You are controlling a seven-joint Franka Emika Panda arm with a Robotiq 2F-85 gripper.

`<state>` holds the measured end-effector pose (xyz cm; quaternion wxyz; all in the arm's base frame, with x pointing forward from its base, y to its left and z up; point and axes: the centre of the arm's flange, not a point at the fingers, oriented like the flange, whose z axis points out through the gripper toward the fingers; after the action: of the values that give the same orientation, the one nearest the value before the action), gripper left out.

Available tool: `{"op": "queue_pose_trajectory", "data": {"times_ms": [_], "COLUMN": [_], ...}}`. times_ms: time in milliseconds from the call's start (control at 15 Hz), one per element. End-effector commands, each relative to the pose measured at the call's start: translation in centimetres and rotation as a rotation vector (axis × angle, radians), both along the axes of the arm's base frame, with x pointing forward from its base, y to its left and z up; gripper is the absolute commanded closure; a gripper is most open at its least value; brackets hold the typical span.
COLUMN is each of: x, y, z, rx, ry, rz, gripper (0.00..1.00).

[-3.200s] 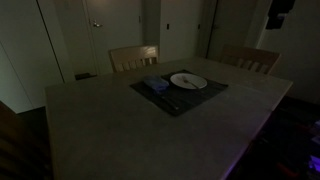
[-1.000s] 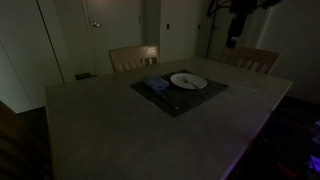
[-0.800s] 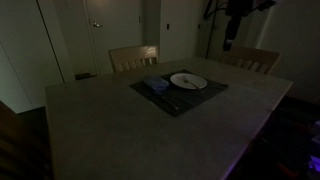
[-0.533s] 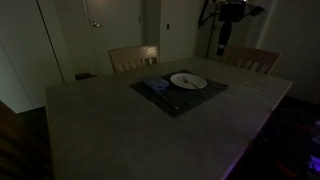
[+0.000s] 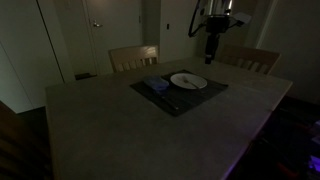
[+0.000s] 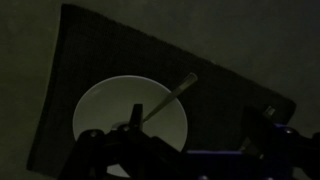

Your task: Take the fork on the plate and put it on the table

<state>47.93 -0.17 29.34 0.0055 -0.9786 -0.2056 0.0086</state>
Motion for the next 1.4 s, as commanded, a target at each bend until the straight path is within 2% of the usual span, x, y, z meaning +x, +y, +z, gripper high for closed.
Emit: {"op": "queue_pose_trajectory", "data": {"times_ms": [0,267,467,667,733,1000,1333], "x": [0.1,1.0,1.1,1.2,0.7,0.8,1.9], "y": [0.0,1.3,1.3,0.9,1.1,1.3,2.2], "z": [0.0,-1.7,-3.8,-5.8,-4.1,-4.5,-6.7], "rx": [0.000,-0.006,0.003,0.043,0.017,0.018,-0.029], "ry": [-0.001,0.004,0.019,-0.038,-0.009,-0.010,0.007], "rz": [0.000,-0.059,-0.172,-0.352,-0.275,-0.279,-0.393], "gripper": [0.00,0.00,0.00,0.00,0.00,0.00,0.00]}}
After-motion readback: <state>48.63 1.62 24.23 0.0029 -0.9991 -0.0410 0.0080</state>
